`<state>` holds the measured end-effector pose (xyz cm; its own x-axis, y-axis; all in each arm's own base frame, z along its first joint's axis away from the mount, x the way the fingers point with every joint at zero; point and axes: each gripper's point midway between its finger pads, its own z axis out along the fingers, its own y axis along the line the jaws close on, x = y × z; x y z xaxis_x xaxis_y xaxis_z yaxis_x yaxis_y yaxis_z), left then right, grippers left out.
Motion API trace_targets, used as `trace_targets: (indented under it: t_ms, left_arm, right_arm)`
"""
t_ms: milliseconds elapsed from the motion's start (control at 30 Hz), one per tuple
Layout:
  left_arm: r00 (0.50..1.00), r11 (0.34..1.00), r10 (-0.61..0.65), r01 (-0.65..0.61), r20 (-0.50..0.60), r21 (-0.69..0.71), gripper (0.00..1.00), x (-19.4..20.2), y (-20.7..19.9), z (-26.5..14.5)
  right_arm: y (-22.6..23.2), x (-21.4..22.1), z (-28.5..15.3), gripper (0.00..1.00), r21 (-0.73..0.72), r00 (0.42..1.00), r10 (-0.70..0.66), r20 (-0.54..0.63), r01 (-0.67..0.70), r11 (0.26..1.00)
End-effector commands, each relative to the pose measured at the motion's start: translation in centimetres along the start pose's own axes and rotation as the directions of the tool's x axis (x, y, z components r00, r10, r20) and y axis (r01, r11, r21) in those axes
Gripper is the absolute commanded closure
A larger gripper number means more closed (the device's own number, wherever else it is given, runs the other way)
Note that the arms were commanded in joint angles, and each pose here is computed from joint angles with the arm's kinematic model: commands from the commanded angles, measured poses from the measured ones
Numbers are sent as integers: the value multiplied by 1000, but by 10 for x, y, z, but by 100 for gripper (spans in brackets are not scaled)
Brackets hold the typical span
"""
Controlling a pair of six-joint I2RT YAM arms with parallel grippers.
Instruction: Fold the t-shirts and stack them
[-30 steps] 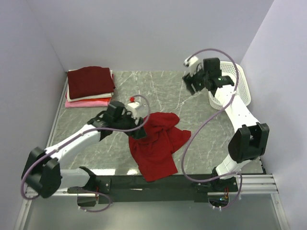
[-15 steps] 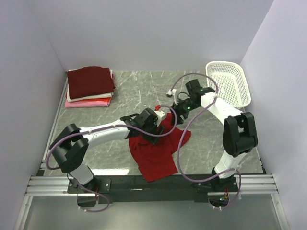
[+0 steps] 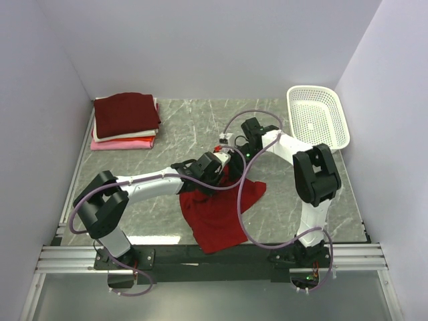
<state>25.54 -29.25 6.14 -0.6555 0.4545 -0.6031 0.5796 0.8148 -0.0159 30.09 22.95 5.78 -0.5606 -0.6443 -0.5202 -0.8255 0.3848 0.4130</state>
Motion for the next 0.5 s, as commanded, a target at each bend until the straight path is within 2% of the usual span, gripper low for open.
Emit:
trace_targets:
  t_ms: [0,67,100,200,233,333,400,467]
  left_arm:
    - [993,1000,-25,25,111,0,55,-27,-1,-8]
    - [993,1000,-27,25,111,13,70,-25,-3,-6]
    - [992,999,-28,25,120,21,74,-26,-5,-6]
    - [993,999,-33,29,115,34,79,-22,-6,-5]
    - [993,999,-36,32,115,35,80,-21,-5,-6]
    - [989,998,-46,40,143,48,88,-28,-5,-16]
    - [981,997,-58,46,186,65,92,-40,-5,-31]
    - [969,995,-70,50,236,89,96,-55,-4,-50]
  right_arm:
    - [-5,-27,-3,41,30,999,14,50,-15,999]
    - [-3,-27,-1,46,12,998,33,54,-34,999]
    - [-2,-27,0,47,7,998,36,53,-37,999]
    - [-1,-27,-1,63,-1,998,44,48,-44,999]
    - [-1,-27,-3,75,2,998,45,47,-45,999]
    - [-2,-31,-13,95,13,997,45,63,-46,999]
    - [0,-38,-24,100,33,996,29,81,-31,999]
    - [-5,-42,-38,100,73,995,26,97,-33,997]
